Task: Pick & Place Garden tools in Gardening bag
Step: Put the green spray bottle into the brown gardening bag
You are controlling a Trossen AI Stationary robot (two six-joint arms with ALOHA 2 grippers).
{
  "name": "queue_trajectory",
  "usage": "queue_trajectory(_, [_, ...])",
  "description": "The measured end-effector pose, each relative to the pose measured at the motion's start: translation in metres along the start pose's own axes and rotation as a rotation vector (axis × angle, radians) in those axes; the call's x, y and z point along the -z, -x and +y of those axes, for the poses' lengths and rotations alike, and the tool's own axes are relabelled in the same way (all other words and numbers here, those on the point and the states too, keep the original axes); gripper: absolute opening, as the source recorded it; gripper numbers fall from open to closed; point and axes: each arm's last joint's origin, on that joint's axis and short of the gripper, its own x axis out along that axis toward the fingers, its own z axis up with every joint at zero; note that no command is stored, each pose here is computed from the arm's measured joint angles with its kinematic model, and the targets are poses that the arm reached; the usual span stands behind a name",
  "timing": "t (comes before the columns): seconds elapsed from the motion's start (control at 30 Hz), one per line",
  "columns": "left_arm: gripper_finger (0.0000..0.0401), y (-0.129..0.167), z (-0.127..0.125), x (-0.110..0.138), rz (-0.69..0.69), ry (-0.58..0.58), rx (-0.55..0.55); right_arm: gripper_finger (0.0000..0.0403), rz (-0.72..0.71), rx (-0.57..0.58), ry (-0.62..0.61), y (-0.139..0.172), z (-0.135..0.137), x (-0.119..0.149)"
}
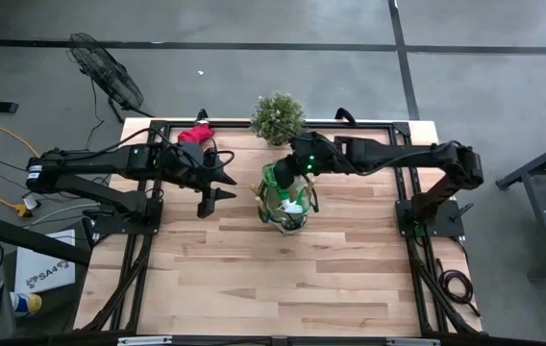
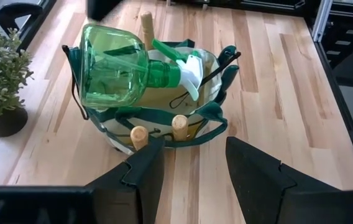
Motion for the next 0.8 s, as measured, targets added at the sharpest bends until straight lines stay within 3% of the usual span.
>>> queue_trajectory(0.17, [0.0167, 0.000, 0.000, 0.000, 0.000, 0.010, 0.000, 0.0004, 0.085, 0.017, -0.023, -0.020, -0.003, 0.011])
queue_trajectory(0.8, [0.0167, 0.000, 0.000, 0.000, -0.001, 0.033, -0.001, 0.0004, 0.207, 0.028, -0.083, -0.026, -0.007, 0.020])
